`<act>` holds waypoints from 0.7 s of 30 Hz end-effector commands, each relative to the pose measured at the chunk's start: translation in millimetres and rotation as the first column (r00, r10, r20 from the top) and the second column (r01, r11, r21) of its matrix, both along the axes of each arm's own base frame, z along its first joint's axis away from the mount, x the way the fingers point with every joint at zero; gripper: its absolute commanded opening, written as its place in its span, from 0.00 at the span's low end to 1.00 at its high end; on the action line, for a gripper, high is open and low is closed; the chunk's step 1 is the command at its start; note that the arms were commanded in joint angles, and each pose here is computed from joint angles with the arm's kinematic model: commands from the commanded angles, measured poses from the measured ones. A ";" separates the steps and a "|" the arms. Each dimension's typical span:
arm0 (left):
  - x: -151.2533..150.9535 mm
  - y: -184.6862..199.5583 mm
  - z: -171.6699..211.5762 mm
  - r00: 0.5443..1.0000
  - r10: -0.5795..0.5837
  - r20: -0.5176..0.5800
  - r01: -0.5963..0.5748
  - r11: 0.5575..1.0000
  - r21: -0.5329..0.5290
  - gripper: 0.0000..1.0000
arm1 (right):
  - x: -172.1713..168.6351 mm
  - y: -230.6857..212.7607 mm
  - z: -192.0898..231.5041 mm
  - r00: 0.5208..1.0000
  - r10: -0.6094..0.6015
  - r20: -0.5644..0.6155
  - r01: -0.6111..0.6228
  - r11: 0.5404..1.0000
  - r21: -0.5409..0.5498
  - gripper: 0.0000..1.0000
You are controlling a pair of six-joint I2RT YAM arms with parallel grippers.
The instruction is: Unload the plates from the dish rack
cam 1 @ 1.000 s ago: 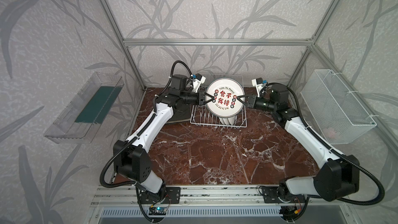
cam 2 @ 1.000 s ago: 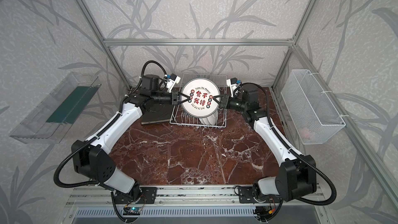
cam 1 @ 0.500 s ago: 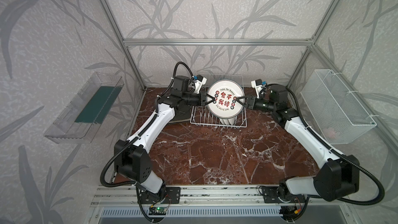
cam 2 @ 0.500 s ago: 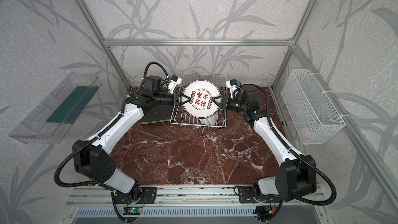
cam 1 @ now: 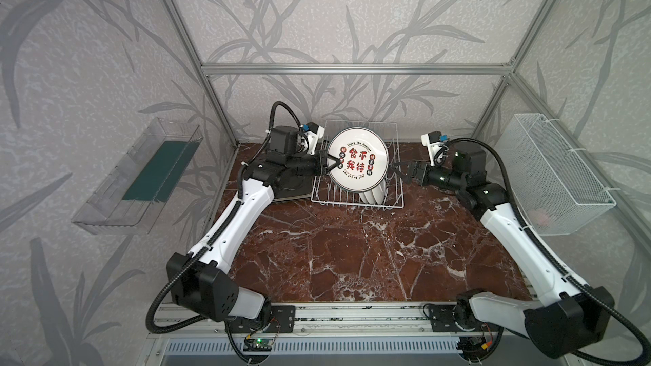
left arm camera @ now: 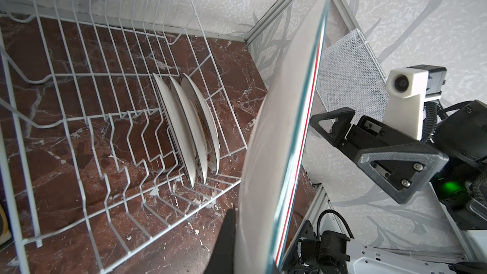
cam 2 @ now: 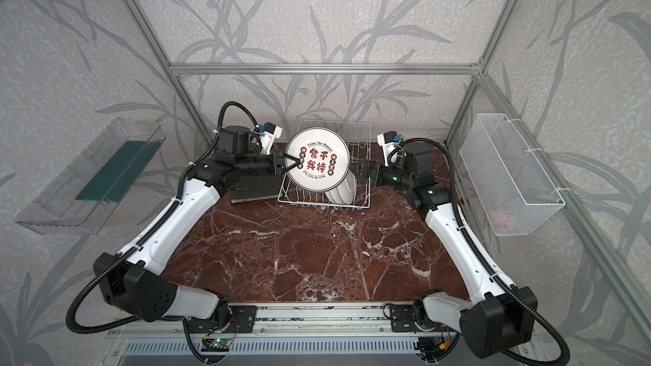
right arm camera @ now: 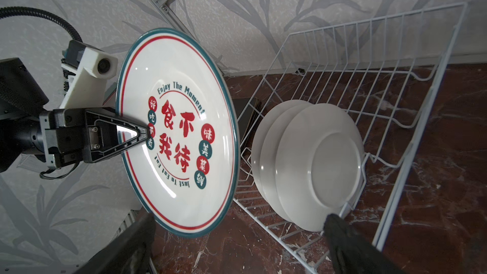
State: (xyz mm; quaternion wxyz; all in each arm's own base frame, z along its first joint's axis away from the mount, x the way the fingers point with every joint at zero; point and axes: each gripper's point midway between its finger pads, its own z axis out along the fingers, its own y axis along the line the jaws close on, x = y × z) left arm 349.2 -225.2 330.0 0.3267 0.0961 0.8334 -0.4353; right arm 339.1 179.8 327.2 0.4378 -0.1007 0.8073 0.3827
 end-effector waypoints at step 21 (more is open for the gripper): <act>-152.8 40.5 -142.6 0.862 0.027 -0.507 0.017 0.996 0.082 0.00 | -37.9 -18.2 -8.3 0.997 0.038 0.064 -0.026 0.984 -0.173 0.99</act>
